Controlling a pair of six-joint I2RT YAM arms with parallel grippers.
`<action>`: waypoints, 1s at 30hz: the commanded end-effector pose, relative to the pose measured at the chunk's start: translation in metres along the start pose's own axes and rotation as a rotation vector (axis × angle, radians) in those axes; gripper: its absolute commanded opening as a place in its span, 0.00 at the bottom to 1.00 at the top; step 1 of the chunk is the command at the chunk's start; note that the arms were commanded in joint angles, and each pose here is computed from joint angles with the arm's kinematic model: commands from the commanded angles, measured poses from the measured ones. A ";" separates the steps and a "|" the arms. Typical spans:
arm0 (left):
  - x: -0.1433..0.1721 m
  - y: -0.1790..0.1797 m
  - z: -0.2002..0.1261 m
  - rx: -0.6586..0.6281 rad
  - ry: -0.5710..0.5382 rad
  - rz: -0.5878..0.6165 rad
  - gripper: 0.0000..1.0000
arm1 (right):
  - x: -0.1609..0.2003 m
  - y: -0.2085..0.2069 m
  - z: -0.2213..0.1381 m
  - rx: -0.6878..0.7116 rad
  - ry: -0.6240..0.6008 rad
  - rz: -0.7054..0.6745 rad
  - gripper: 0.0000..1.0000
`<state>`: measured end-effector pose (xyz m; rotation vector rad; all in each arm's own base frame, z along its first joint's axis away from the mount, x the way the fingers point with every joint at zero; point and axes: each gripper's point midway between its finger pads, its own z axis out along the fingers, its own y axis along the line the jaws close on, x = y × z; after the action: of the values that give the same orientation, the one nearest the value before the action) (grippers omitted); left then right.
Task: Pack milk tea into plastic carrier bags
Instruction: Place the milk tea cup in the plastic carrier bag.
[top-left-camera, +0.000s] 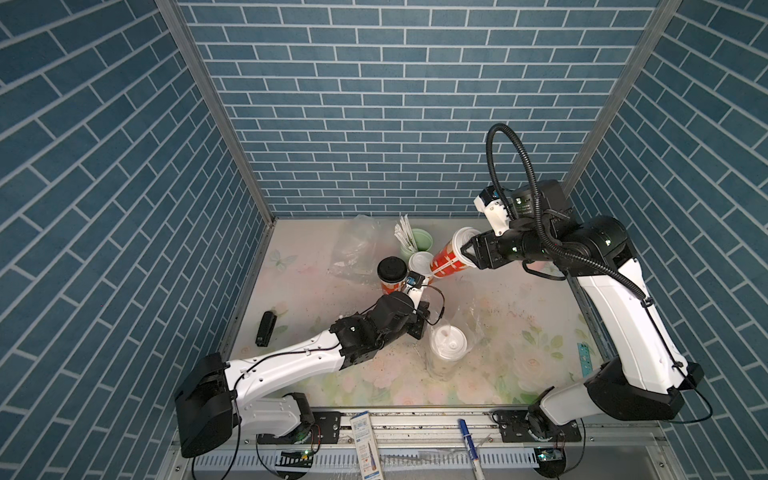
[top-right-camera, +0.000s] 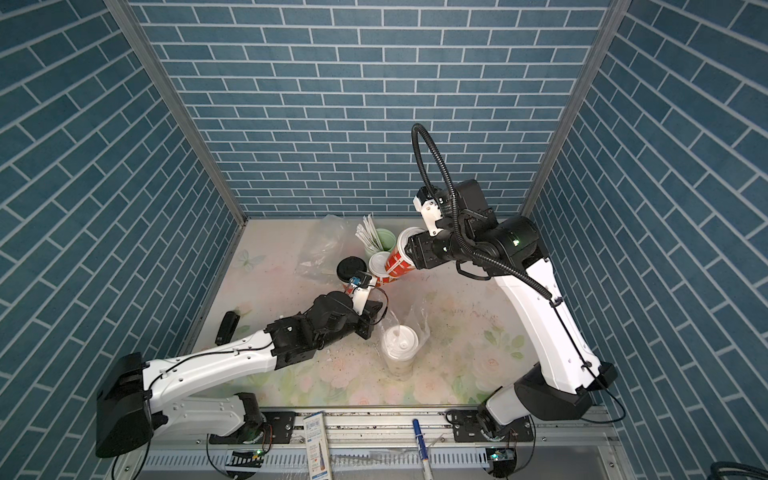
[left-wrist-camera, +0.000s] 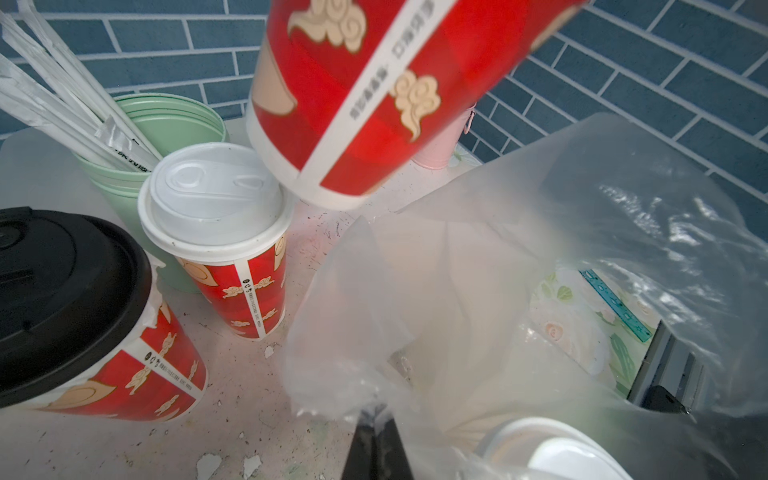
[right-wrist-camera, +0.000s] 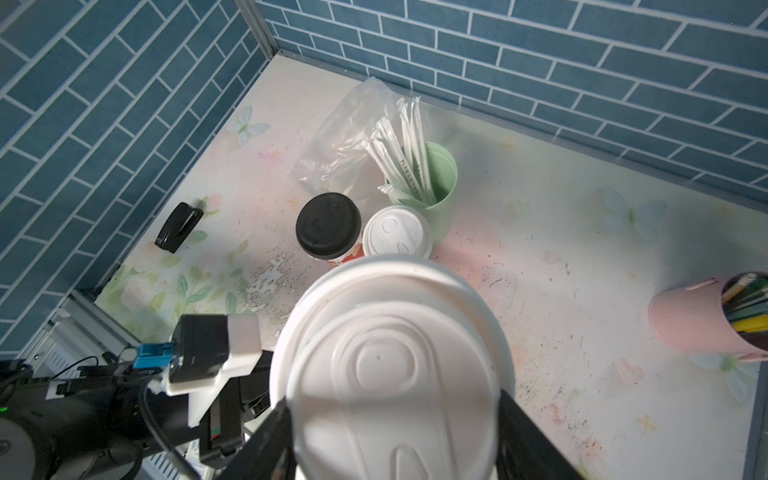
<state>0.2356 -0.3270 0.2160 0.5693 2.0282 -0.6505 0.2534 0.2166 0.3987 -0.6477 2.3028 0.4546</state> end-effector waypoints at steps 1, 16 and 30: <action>0.001 0.001 0.003 -0.012 0.031 0.021 0.00 | 0.019 0.006 -0.006 -0.027 0.048 0.036 0.60; 0.004 0.004 0.007 -0.036 0.054 0.002 0.00 | 0.052 0.007 -0.020 -0.036 0.111 0.075 0.59; -0.014 -0.009 -0.002 0.037 -0.014 -0.024 0.00 | 0.059 -0.007 0.011 0.051 0.157 0.065 0.59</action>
<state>0.2356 -0.3312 0.2102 0.5833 2.0658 -0.6436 0.2173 0.1957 0.3521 -0.6214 2.4856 0.4267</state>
